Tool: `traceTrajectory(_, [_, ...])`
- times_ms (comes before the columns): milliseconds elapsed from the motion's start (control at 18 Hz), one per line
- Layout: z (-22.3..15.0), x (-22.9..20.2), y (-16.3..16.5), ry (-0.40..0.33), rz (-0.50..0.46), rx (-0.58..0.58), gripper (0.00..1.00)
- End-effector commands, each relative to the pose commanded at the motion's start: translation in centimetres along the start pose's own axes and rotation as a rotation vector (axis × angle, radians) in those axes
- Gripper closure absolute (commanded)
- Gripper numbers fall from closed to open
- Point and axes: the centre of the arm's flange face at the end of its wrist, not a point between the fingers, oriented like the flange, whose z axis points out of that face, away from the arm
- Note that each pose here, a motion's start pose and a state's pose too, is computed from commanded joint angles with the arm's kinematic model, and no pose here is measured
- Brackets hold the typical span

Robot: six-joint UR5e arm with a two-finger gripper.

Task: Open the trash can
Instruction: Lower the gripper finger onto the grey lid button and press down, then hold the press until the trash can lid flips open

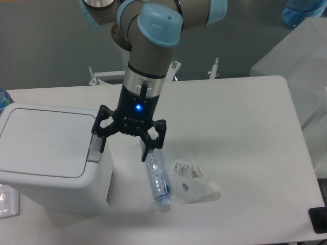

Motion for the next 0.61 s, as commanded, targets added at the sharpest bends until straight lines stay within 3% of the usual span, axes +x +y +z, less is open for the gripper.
traceTrajectory(444, [0.0,0.0,-0.1,0.0,-0.001,0.001,0.0])
traceTrajectory(611, [-1.6,0.4,-1.4,-0.01,0.018,0.035,0.0])
